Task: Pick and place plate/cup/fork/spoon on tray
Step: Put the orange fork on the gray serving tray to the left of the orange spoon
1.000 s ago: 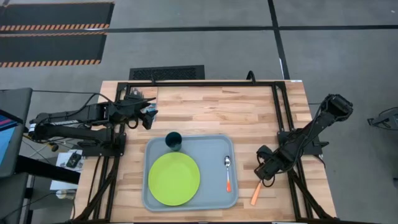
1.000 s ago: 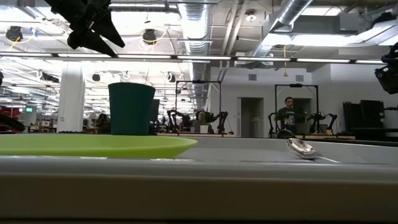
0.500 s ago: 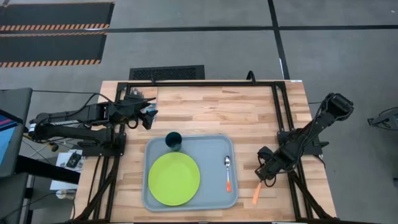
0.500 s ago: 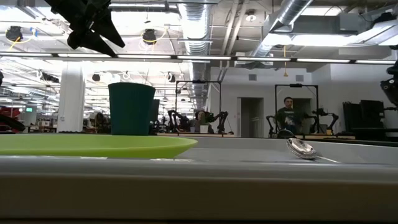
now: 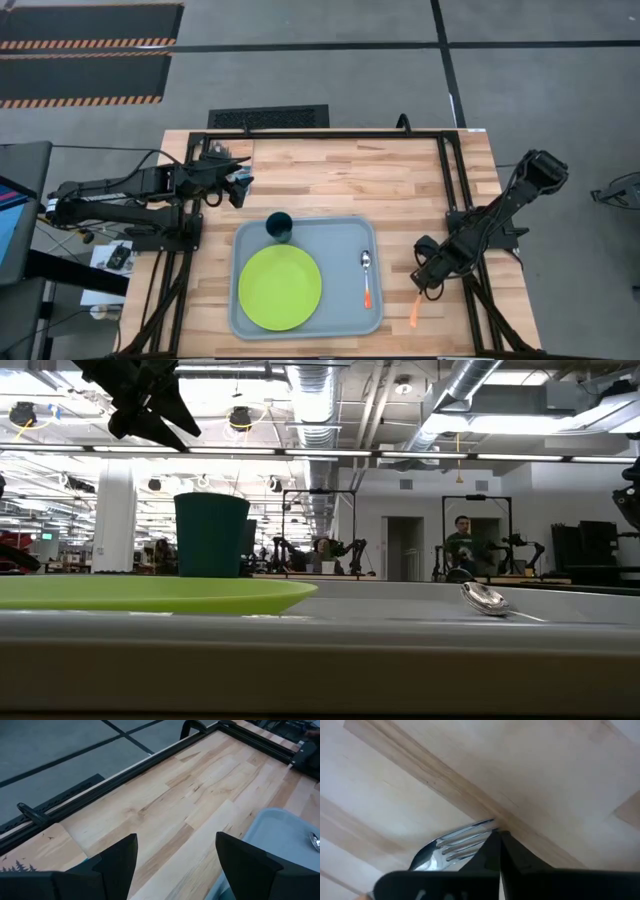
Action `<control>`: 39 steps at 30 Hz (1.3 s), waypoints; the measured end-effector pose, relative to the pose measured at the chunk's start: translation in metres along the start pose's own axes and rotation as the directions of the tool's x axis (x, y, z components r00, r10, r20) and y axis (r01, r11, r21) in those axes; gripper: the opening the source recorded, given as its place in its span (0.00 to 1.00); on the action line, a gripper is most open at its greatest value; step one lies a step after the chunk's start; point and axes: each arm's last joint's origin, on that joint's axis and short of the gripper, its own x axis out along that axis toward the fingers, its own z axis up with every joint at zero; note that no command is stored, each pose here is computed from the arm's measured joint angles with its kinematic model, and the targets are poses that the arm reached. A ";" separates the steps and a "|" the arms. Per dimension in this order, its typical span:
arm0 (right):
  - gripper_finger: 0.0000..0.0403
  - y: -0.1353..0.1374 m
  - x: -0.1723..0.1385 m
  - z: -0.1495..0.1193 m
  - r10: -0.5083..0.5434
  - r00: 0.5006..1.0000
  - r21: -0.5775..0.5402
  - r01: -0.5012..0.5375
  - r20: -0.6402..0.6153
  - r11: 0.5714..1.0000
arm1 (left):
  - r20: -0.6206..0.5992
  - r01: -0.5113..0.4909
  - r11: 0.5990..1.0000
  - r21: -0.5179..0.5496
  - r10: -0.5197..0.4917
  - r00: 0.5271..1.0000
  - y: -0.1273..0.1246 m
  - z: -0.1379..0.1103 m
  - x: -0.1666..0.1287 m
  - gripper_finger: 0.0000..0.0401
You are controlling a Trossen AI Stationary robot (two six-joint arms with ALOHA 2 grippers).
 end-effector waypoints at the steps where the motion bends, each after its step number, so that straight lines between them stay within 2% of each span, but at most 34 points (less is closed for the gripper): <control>1: 0.04 0.001 -0.002 0.000 -0.009 1.000 0.001 0.009 0.001 1.000 | 0.001 -0.001 1.000 0.000 0.001 1.000 0.000 0.000 0.000 0.64; 12: 0.01 0.011 -0.019 -0.001 -0.028 0.999 -0.008 0.028 0.035 1.000 | 0.004 -0.007 1.000 0.002 0.007 1.000 0.000 0.000 0.000 0.64; 18: 0.06 0.017 -0.024 -0.002 0.002 0.999 -0.049 0.001 0.050 0.999 | 0.005 -0.008 1.000 0.016 0.008 1.000 0.000 0.000 0.000 0.64; 22: 0.15 0.017 -0.025 0.000 0.000 0.999 -0.060 0.003 0.050 0.998 | 0.004 -0.008 1.000 0.016 0.008 1.000 0.000 0.000 0.000 0.64; 32: 0.52 0.015 -0.017 0.003 0.026 1.000 -0.107 -0.026 -0.004 0.994 | 0.004 -0.008 1.000 0.016 0.008 1.000 0.000 0.000 0.000 0.64; 36: 0.55 0.012 -0.008 0.007 0.068 0.998 -0.116 -0.069 -0.007 0.991 | 0.004 -0.008 1.000 0.016 0.008 1.000 0.000 0.000 0.000 0.64; 39: 0.52 0.009 -0.005 0.010 0.061 0.998 -0.133 -0.063 -0.022 0.989 | 0.005 -0.008 1.000 0.016 0.008 1.000 0.000 0.000 0.000 0.64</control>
